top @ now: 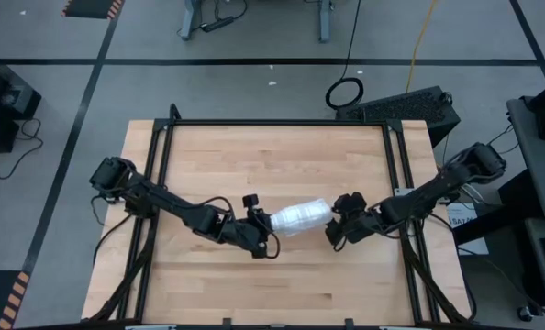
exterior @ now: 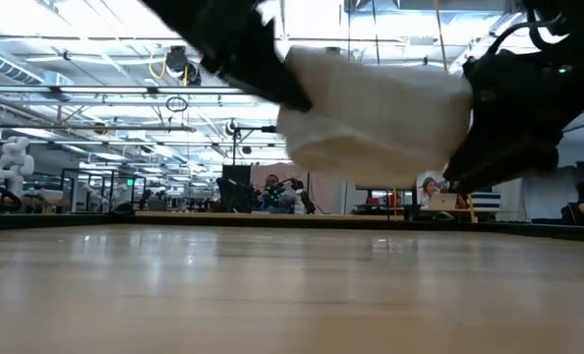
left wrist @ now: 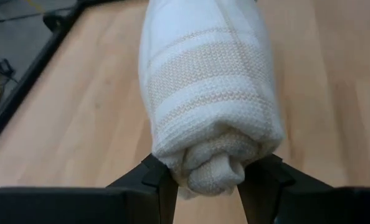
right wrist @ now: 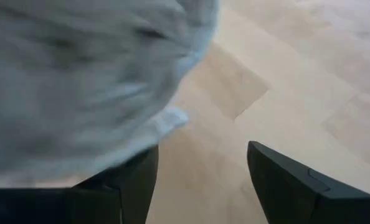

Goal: Roll towel
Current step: Roll the towel

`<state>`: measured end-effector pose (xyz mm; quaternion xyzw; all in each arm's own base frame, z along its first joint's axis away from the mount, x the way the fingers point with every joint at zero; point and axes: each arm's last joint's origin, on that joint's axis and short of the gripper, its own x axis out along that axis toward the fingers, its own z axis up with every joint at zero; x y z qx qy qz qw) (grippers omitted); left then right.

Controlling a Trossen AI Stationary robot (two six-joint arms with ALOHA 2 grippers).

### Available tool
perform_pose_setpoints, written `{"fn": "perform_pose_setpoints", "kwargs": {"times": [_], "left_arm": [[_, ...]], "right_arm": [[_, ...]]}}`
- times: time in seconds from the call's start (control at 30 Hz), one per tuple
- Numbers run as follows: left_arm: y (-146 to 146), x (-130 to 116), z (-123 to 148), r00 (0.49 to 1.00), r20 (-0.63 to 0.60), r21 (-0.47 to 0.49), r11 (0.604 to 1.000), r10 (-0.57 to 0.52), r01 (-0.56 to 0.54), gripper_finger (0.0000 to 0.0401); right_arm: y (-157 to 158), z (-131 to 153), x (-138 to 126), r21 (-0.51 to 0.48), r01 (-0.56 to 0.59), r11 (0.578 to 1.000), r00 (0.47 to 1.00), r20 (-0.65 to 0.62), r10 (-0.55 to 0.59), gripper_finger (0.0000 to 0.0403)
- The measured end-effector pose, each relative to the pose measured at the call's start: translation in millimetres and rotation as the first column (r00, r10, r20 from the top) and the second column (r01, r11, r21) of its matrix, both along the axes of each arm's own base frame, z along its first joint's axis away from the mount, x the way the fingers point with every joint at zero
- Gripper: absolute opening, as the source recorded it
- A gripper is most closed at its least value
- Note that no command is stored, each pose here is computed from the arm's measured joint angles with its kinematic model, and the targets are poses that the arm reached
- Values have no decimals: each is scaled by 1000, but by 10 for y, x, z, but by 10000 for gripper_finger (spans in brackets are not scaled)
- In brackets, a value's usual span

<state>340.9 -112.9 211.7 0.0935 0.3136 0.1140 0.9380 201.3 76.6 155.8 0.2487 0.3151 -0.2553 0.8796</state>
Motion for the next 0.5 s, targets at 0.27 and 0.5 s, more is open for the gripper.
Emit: {"fn": "perform_pose_setpoints", "kwargs": {"times": [0.27,0.5], "left_arm": [[86,-130,-249,994,-103,26,999,38,-36,137],[81,-131,-51,999,-35,-15,1000,24,-24,137]], "right_arm": [[-60,139,-207,9,-153,988,981,-116,153,252],[33,535,-164,-39,-257,966,940,221,259,323]]}}
